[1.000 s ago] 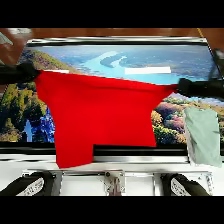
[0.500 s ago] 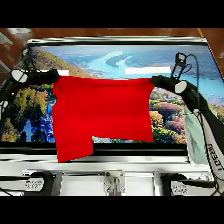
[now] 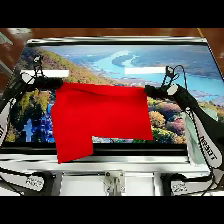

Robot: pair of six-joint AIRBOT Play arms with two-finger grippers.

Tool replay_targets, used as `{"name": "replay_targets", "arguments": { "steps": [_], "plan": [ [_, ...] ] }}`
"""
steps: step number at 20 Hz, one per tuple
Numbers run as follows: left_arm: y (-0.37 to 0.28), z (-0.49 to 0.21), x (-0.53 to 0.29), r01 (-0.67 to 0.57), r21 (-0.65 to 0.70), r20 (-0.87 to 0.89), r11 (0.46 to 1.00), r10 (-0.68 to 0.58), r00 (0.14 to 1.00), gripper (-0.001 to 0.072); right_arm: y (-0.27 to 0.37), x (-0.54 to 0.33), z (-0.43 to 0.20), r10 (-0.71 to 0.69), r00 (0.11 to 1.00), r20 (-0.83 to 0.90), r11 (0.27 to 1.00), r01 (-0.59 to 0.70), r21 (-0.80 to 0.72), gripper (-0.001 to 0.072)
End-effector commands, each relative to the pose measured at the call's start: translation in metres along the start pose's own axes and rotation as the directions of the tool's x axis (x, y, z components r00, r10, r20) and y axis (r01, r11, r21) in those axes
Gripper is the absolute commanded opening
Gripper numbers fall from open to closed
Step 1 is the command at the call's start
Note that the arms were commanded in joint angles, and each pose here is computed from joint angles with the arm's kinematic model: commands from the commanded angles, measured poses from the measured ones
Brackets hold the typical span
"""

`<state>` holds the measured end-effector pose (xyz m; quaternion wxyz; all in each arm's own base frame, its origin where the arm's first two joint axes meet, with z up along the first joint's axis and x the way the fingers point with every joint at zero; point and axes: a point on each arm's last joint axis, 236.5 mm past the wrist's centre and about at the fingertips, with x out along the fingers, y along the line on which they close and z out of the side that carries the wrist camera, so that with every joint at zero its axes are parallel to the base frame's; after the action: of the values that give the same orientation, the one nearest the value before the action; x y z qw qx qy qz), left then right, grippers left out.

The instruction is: Fold the shirts.

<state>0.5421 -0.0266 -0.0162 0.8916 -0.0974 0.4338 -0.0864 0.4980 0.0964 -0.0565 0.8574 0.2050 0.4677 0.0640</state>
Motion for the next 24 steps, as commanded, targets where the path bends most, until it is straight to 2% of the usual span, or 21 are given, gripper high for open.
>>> {"name": "replay_targets", "arguments": {
  "steps": [1,3,5,11,18,19,20,21,22,23,24],
  "plan": [
    [0.006,-0.041,-0.006,0.035,0.077,-0.187,0.996,-0.020,0.982,0.0037,0.001,0.000,-0.045,0.007,0.983,-0.186,0.999,0.002,0.044,0.0072],
    [0.013,-0.069,-0.006,0.017,0.053,-0.298,0.998,-0.001,0.955,0.0037,-0.007,0.001,-0.056,-0.023,0.973,-0.230,0.997,0.038,0.064,0.0072],
    [0.031,-0.090,-0.008,-0.056,0.034,-0.379,0.998,0.065,0.923,0.0037,-0.013,0.004,-0.064,-0.042,0.966,-0.257,0.994,0.065,0.083,0.0072],
    [0.056,-0.111,-0.018,-0.145,0.075,-0.466,0.987,0.163,0.869,0.0037,-0.033,0.007,-0.067,-0.104,0.958,-0.269,0.988,0.131,0.085,0.0072],
    [0.039,-0.117,-0.013,-0.116,0.096,-0.486,0.989,0.148,0.861,0.0048,-0.035,0.013,-0.067,-0.108,0.959,-0.260,0.985,0.139,0.102,0.0081],
    [0.036,-0.119,-0.014,-0.110,0.092,-0.494,0.990,0.142,0.858,0.0157,-0.033,0.013,-0.068,-0.103,0.959,-0.264,0.985,0.136,0.107,0.0162],
    [0.034,-0.121,-0.016,-0.105,0.084,-0.504,0.991,0.133,0.853,0.0370,-0.031,0.012,-0.069,-0.098,0.958,-0.270,0.985,0.131,0.110,0.0403],
    [0.033,-0.123,-0.021,-0.106,0.074,-0.517,0.992,0.129,0.846,0.0480,-0.029,0.010,-0.069,-0.093,0.957,-0.275,0.988,0.123,0.094,0.0580],
    [0.034,-0.124,-0.028,-0.108,0.064,-0.528,0.992,0.125,0.840,0.0494,-0.028,0.002,-0.071,-0.090,0.953,-0.289,0.992,0.110,0.056,0.0596],
    [0.035,-0.123,-0.038,-0.113,0.052,-0.536,0.992,0.124,0.835,0.0539,-0.028,-0.009,-0.071,-0.094,0.949,-0.302,0.995,0.102,0.010,0.0596],
    [0.038,-0.122,-0.051,-0.119,0.039,-0.542,0.992,0.121,0.831,0.0545,-0.032,-0.024,-0.072,-0.117,0.940,-0.322,0.993,0.108,-0.046,0.0596]
  ]
}}
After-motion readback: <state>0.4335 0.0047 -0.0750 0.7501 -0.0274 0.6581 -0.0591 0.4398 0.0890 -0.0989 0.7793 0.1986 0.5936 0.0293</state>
